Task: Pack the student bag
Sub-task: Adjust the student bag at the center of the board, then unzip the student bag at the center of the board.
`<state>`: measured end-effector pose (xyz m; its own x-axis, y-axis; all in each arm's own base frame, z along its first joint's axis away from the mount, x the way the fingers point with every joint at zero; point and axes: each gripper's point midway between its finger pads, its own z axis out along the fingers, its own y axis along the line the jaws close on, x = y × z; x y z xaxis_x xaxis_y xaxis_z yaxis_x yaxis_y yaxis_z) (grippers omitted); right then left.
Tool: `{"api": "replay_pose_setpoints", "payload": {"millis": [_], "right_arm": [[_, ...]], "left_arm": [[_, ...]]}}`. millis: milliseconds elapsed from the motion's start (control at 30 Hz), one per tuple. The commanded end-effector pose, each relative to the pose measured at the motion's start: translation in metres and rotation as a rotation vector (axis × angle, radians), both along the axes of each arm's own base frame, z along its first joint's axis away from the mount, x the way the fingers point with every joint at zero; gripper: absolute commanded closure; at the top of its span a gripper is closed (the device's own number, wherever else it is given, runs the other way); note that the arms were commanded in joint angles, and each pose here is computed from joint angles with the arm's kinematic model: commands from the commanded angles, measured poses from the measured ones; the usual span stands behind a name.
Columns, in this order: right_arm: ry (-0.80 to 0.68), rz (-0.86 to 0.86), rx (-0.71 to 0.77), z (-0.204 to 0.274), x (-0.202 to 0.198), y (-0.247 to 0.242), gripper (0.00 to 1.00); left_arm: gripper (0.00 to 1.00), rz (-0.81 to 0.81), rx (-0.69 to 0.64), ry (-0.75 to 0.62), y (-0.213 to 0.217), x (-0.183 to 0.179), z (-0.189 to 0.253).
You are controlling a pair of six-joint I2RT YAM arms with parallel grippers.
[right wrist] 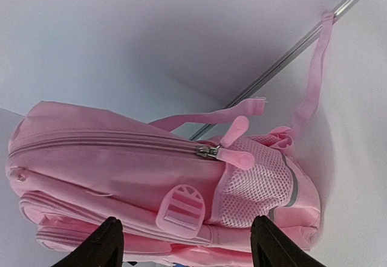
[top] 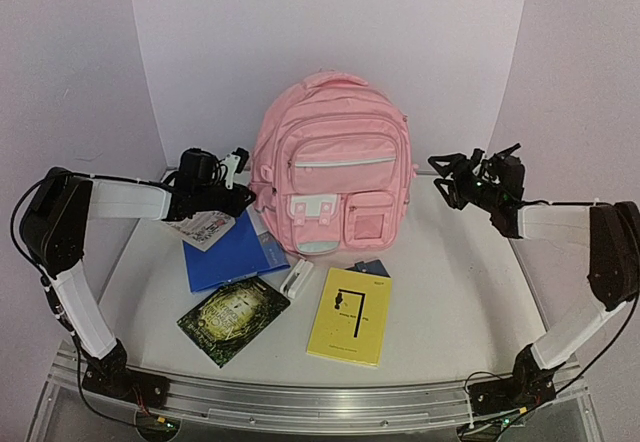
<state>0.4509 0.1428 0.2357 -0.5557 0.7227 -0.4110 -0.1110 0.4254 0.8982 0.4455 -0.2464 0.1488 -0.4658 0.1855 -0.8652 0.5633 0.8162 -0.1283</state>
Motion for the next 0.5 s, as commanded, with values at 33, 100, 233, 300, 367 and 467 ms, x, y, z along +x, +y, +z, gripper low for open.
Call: {"api": "replay_pose_setpoints", "payload": {"millis": [33,100,233,300,367,467], "right_arm": [[-0.01,-0.035,0.174,0.003,0.021,0.0,0.31],[-0.006,-0.038,0.196,0.0,0.027,0.001,0.32],[0.02,-0.041,0.235,-0.008,0.039,0.003,0.36],[0.037,-0.041,0.256,-0.014,0.044,0.004,0.39],[0.046,-0.041,0.272,-0.017,0.048,0.005,0.4],[0.05,-0.034,0.294,-0.017,0.052,0.009,0.42]], "left_arm": [[0.62,0.015,-0.073,-0.025,0.003,-0.006,0.041],[0.52,0.039,-0.1,-0.012,0.008,-0.012,0.051],[0.31,0.146,-0.136,0.034,0.025,-0.022,0.066],[0.22,0.21,-0.134,0.105,0.036,-0.03,0.064],[0.2,0.257,-0.145,0.146,0.044,-0.037,0.066],[0.17,0.284,-0.171,0.195,0.051,-0.051,0.069]]}}
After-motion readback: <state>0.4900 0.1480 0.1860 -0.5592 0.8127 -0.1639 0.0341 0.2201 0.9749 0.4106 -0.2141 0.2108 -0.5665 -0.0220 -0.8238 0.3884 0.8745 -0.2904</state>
